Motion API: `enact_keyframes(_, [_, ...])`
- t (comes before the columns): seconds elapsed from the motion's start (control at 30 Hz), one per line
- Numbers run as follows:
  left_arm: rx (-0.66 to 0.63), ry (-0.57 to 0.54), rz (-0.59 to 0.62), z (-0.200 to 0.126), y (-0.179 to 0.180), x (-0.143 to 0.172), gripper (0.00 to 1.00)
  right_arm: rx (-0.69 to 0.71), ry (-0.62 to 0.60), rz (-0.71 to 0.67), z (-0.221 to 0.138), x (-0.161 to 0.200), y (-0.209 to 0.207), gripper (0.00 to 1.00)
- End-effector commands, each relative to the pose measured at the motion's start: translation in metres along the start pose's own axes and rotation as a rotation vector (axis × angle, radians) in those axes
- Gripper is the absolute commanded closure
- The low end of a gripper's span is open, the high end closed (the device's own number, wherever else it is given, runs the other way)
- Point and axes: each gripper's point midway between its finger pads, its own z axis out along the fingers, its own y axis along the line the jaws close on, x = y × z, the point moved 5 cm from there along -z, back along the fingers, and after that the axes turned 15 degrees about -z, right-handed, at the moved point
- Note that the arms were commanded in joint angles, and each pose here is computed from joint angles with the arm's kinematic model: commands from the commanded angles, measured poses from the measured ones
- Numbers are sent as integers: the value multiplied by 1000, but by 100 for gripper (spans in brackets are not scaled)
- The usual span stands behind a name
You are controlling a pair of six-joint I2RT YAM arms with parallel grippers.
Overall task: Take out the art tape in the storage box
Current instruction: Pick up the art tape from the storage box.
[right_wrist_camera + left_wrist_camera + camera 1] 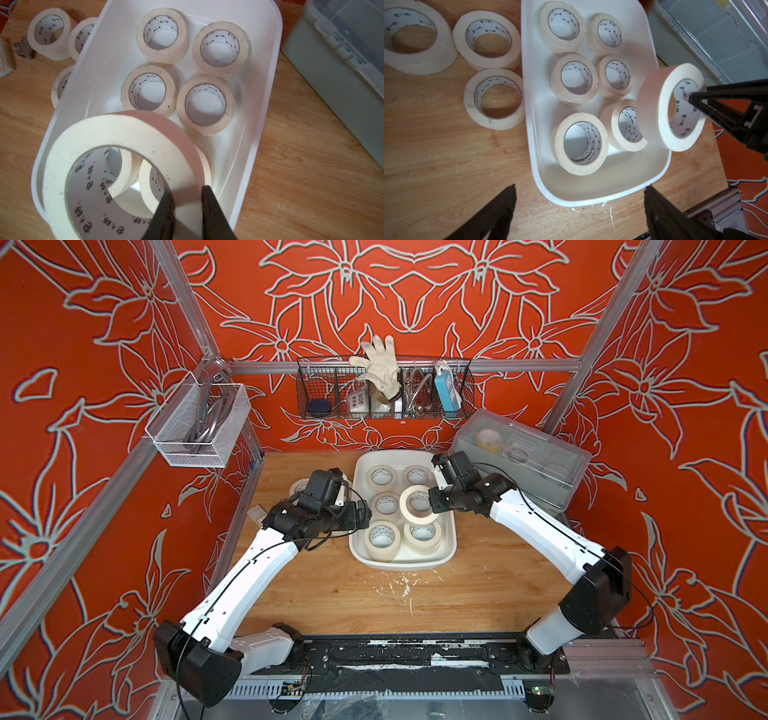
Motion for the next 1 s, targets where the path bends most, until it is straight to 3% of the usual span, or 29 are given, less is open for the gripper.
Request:
enact_keyframes(0.0, [11, -14, 69, 1, -19, 0, 7, 31, -33, -6, -23, 9, -4, 100])
enact_keyframes(0.23, [69, 31, 184, 9, -64, 17, 9, 43, -17, 3, -35, 40, -4, 100])
enact_keyframes(0.53, [112, 101, 274, 33, -108, 42, 12, 26, -23, 19, -40, 54, 0, 100])
enact_keyframes(0.97, [16, 195, 305, 82, -128, 57, 25, 4, -26, 17, -41, 56, 7, 100])
